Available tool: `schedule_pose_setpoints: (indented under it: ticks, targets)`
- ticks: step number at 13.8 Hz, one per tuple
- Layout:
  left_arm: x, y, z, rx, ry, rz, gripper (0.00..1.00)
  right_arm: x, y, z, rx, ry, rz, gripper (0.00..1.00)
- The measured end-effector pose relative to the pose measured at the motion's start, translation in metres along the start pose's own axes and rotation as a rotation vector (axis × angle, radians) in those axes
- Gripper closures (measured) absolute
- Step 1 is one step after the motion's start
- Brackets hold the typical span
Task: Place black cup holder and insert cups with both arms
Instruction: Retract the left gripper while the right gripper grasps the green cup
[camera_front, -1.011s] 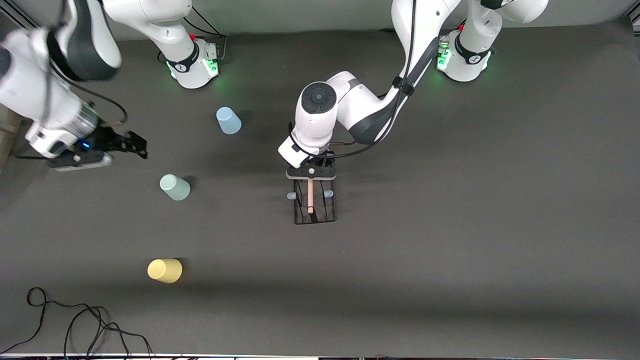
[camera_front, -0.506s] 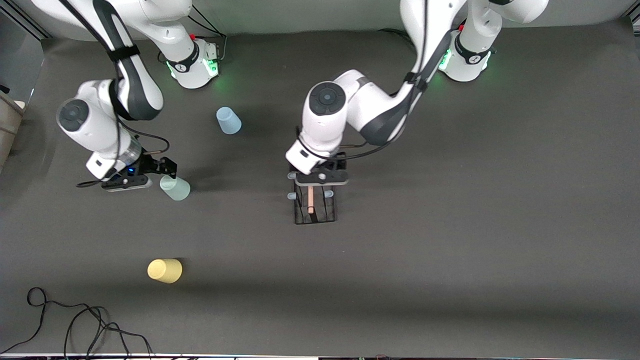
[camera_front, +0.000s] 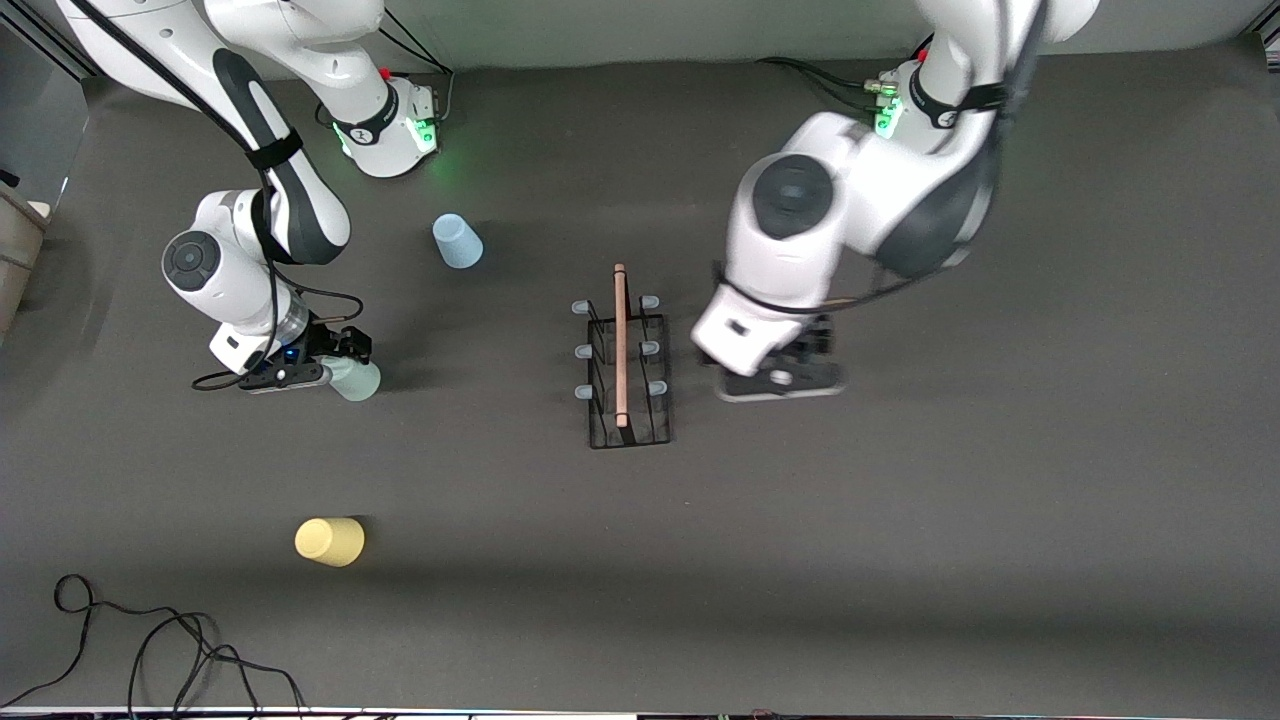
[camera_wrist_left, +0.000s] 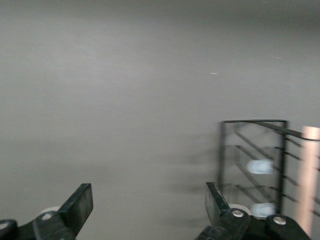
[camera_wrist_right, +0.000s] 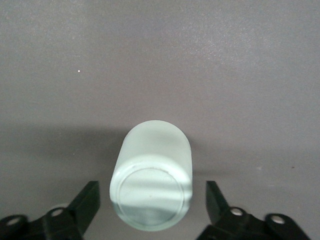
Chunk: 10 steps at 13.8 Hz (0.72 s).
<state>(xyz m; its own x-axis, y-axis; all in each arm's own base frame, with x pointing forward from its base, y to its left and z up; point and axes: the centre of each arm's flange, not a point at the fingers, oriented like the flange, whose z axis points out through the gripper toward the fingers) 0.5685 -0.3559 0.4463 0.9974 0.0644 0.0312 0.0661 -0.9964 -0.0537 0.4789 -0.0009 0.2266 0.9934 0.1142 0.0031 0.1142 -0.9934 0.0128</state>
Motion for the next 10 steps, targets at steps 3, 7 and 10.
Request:
schedule_pose_setpoints:
  ticks: [3, 7, 10]
  targets:
    - [0.030, -0.065, 0.007, 0.017, -0.024, 0.003, 0.00, 0.003, 0.004, -0.011, 0.001, -0.010, 0.003, 0.36]
    - [0.058, -0.163, -0.012, 0.000, -0.006, -0.006, 0.00, 0.026, 0.009, -0.116, 0.015, -0.042, 0.008, 0.36]
    - [0.042, -0.233, -0.010, -0.016, 0.009, 0.061, 0.00, 0.037, 0.013, -0.234, 0.025, -0.091, 0.030, 0.36]
